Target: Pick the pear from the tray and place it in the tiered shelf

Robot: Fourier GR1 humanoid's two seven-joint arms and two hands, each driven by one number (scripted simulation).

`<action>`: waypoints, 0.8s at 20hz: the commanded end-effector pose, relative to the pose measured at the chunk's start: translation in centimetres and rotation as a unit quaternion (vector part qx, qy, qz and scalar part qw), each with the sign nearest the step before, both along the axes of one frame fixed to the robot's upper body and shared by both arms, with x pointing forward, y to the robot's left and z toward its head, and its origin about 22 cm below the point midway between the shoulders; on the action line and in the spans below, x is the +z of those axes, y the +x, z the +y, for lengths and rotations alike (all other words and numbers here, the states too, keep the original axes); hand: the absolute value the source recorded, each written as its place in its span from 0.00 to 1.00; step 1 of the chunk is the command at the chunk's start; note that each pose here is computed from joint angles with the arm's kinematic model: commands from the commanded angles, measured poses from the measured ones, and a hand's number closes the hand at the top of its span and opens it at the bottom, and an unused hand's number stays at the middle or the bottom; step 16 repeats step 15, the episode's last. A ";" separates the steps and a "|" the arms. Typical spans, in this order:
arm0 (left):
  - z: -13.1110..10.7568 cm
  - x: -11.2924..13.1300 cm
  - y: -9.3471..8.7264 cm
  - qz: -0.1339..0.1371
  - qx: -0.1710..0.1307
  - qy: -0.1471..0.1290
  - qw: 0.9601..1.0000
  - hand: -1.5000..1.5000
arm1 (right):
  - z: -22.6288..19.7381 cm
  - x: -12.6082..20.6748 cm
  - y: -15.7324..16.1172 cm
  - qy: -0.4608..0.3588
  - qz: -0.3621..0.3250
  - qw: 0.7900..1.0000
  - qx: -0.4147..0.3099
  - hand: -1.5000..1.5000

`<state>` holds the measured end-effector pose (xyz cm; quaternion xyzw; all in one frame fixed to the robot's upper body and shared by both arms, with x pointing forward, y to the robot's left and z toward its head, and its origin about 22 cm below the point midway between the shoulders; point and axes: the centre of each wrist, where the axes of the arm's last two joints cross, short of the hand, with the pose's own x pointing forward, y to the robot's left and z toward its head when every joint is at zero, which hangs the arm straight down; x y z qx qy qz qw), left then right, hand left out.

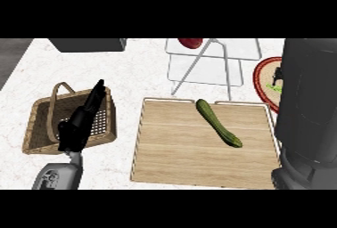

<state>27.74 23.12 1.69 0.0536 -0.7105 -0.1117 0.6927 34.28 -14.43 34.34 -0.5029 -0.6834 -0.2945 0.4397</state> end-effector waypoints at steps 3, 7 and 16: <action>-0.5 -1.2 -0.8 0.019 0.022 -0.003 1.000 0.50 | -3.8 -1.1 -4.7 0.085 0.082 0.993 -0.020 0.00; 1.0 -1.5 -1.7 0.021 0.027 0.001 0.999 0.50 | -6.9 -1.9 -8.5 0.080 0.114 0.990 -0.010 0.00; 0.6 -0.9 -0.6 0.011 0.033 -0.006 0.999 0.50 | -10.6 -4.1 -17.6 0.066 0.148 0.987 0.005 0.00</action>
